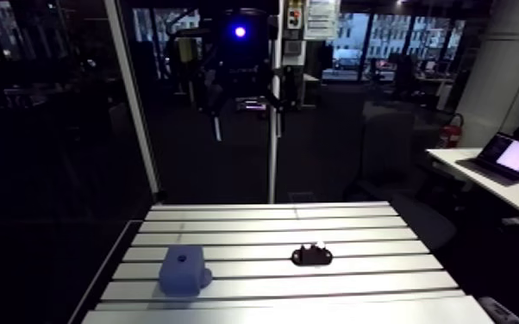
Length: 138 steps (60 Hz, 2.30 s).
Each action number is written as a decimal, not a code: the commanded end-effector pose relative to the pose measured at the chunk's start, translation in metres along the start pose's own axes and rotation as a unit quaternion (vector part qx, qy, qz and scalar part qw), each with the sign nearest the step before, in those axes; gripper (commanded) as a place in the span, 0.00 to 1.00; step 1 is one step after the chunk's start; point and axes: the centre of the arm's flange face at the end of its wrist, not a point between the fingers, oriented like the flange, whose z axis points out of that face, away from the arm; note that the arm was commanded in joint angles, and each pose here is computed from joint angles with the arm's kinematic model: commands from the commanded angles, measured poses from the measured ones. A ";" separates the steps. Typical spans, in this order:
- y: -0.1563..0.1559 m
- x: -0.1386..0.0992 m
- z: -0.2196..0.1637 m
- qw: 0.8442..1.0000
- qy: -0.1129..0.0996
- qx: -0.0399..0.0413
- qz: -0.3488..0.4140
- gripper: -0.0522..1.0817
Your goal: Pick up the M10 bolt and insert it into the hex recess until seated.
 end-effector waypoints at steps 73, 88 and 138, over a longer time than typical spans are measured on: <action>0.124 0.054 0.123 0.995 0.058 0.005 0.078 0.05; 0.131 0.058 0.159 0.996 0.054 0.008 0.076 0.05; 0.156 0.051 0.222 0.993 0.096 0.031 0.065 0.05</action>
